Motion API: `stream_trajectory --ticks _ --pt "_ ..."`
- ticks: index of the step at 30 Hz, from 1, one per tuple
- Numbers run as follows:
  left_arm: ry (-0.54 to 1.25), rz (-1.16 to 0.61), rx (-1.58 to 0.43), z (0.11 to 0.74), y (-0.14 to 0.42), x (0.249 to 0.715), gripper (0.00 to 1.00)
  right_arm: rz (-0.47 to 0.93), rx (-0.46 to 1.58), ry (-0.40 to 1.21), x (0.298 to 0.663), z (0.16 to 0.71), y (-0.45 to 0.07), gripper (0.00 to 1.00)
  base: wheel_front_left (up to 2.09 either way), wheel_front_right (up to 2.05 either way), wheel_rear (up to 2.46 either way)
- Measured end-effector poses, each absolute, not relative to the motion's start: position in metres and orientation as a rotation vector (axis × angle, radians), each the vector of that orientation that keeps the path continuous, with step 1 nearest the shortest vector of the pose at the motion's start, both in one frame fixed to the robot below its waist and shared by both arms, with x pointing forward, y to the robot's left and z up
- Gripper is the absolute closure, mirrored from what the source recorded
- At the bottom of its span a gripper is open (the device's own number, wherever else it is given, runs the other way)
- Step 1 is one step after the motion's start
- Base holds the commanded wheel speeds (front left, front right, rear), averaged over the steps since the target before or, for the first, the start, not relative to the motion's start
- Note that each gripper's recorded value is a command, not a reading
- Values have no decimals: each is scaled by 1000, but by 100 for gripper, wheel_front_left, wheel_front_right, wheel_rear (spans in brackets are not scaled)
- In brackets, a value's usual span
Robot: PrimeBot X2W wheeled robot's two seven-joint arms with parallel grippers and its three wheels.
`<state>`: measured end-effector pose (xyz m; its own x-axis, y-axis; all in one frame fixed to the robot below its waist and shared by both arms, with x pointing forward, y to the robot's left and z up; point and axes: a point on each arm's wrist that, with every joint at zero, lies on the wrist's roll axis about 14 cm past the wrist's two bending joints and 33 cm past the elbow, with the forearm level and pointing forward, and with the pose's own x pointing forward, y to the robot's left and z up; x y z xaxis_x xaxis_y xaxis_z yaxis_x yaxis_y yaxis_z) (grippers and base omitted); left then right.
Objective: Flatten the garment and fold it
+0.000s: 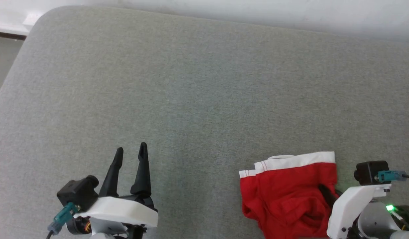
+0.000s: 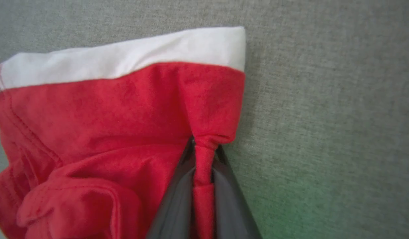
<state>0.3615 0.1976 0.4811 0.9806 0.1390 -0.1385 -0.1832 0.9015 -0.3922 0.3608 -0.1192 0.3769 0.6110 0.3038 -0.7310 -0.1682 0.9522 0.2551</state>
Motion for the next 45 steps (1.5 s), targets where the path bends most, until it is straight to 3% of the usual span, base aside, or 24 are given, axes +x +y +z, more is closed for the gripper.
stream_trajectory --ticks 15,24,45 --pt "65 -3 -372 495 161 398 0 36 132 609 418 437 -200 100 0 0 0" --pt "60 -124 -319 496 132 437 0 -108 -52 554 443 470 -281 100 0 0 0" --pt "129 -289 -244 443 80 505 0 -352 -353 745 464 439 -415 100 0 0 0"
